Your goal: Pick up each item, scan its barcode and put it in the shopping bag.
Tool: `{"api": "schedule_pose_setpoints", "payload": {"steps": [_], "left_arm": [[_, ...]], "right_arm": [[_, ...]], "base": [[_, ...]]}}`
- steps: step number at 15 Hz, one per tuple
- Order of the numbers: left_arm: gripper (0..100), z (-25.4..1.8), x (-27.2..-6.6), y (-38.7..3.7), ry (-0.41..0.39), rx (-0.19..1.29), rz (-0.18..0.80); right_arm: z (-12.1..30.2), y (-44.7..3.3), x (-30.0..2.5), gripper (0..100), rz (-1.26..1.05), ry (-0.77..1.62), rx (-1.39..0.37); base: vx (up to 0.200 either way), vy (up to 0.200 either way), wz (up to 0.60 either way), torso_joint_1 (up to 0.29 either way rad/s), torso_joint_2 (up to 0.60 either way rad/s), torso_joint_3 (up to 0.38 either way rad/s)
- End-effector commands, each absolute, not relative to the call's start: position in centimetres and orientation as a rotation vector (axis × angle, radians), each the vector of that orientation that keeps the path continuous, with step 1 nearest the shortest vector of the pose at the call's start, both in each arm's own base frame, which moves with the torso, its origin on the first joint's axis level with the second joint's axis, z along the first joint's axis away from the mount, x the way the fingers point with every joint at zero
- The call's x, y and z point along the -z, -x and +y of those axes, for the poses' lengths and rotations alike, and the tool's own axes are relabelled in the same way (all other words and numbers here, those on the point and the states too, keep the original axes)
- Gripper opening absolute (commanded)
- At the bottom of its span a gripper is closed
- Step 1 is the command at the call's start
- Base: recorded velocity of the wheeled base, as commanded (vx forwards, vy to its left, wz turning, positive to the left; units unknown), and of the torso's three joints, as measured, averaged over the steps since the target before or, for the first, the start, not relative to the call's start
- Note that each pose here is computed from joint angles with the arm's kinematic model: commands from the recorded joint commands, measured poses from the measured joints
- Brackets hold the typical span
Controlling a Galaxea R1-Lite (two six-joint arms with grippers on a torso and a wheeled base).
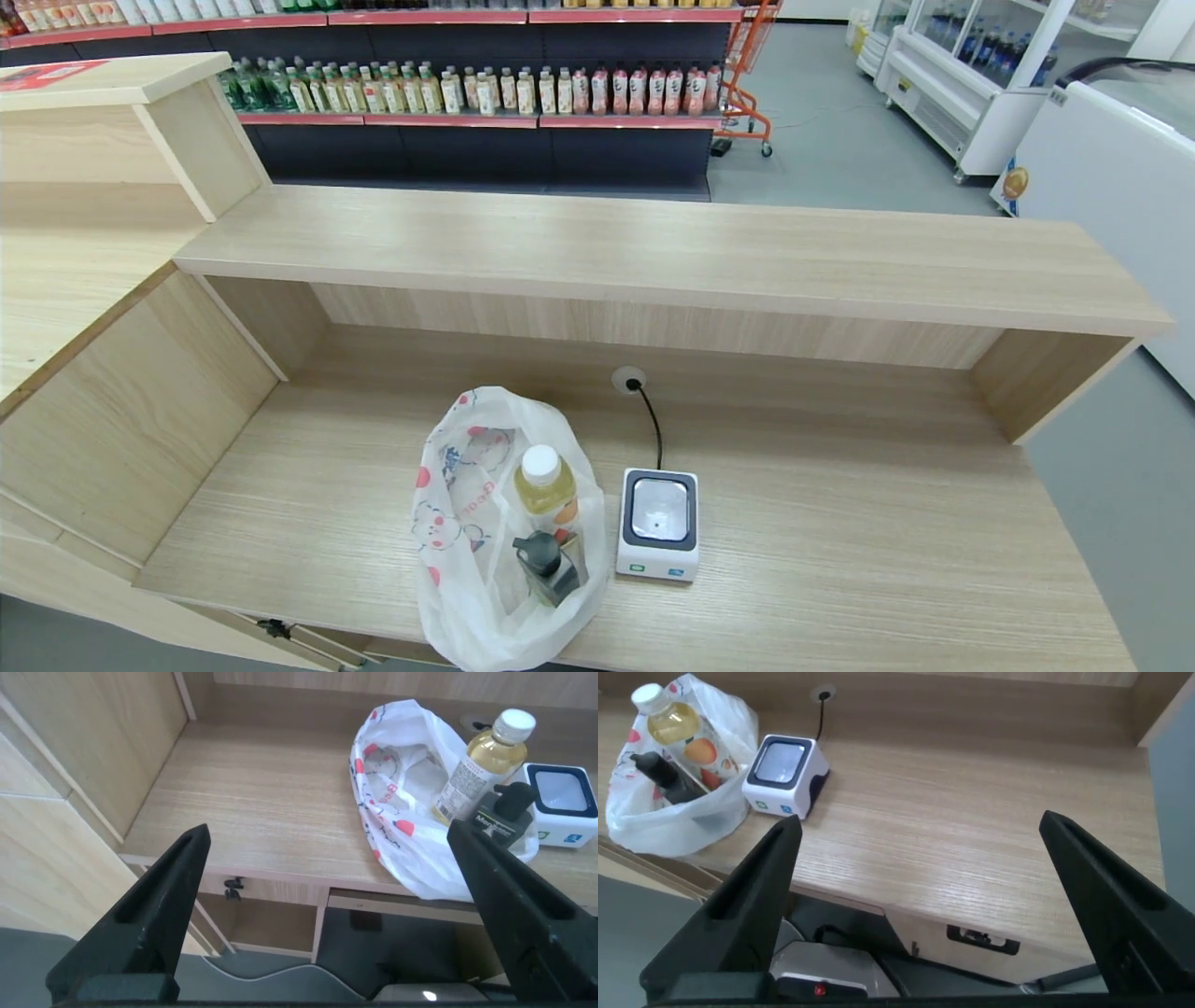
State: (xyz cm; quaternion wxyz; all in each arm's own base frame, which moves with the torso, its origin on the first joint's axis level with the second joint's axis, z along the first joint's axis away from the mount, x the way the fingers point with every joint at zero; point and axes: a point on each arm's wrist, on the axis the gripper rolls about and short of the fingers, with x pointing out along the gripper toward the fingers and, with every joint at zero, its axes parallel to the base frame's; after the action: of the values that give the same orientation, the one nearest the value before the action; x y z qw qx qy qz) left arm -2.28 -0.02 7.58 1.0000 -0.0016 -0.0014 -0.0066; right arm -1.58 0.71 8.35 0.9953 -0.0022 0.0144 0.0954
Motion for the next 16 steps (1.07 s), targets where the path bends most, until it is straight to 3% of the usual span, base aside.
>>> {"api": "schedule_pose_setpoints", "payload": {"steps": [1, 3, 4, 16], "left_arm": [[100, -0.02, -7.58, 2.27, 0.005, 0.014, -0.002], [100, -0.02, -7.58, 2.28, 0.005, 0.014, -0.003], [100, -0.02, -7.58, 2.27, 0.005, 0.014, -0.002], [100, -0.02, -7.58, 2.27, 0.005, 0.014, -0.002]], "right_arm": [[0.71, 1.54, -8.36, 100, 0.032, 0.005, -0.190], [0.70, 1.54, -8.36, 100, 0.033, 0.000, -0.189], [0.70, 1.54, -8.36, 0, 0.033, 0.002, -0.189], [0.71, 1.53, -8.36, 0, 0.034, 0.003, -0.192]], "base": [[0.000, 0.000, 0.00, 0.000, 0.00, 0.000], [0.000, 0.000, 0.00, 0.000, 0.00, 0.000], [0.000, 0.000, 0.00, 0.000, 0.00, 0.000], [0.000, 0.000, 0.00, 0.000, 0.00, 0.000]]}}
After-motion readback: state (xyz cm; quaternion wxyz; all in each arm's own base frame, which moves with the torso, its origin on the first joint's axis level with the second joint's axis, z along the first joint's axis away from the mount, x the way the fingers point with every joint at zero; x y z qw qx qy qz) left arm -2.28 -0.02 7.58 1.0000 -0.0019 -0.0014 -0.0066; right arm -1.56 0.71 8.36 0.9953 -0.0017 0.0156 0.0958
